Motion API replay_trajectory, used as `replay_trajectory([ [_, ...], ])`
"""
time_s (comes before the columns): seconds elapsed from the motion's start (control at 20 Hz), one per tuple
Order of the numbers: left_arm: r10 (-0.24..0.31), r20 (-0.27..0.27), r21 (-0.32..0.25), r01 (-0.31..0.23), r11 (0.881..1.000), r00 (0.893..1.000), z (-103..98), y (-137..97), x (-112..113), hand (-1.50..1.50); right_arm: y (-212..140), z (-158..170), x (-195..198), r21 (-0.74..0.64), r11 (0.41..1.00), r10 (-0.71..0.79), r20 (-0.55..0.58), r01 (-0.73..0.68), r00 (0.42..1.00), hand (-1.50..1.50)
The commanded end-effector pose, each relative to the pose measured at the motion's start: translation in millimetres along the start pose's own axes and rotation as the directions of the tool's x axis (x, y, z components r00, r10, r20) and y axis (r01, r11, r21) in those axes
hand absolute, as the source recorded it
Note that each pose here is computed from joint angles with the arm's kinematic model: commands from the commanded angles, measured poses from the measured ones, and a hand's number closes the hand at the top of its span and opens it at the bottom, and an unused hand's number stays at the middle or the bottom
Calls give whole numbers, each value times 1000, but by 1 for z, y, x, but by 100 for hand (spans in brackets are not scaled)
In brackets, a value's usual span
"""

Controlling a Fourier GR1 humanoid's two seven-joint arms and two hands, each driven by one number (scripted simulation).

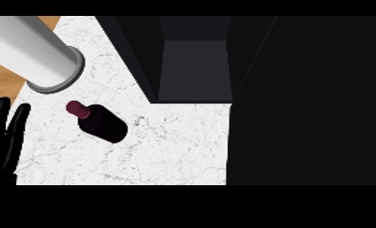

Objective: Pick up the wine, place it into the cabinet and close the cabinet

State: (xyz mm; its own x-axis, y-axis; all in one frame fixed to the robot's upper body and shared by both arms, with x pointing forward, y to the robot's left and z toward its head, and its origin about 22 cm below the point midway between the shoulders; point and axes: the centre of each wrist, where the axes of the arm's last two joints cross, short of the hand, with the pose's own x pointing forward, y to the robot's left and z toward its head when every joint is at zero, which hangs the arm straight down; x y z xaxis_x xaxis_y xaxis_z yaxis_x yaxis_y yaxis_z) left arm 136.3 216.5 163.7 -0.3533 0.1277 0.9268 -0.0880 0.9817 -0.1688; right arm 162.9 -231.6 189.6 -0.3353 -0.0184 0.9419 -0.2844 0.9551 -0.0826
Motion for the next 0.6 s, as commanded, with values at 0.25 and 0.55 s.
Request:
replay_trajectory([
  [0.25,47,-50,26,-45,999,998,-4,24,-11,-150,4,24,28,1,1000,-16,46,16,999,-150],
  [0.55,58,-119,52,-52,997,991,-6,63,-39,-150,0,23,33,29,1000,-10,56,8,998,-150],
])
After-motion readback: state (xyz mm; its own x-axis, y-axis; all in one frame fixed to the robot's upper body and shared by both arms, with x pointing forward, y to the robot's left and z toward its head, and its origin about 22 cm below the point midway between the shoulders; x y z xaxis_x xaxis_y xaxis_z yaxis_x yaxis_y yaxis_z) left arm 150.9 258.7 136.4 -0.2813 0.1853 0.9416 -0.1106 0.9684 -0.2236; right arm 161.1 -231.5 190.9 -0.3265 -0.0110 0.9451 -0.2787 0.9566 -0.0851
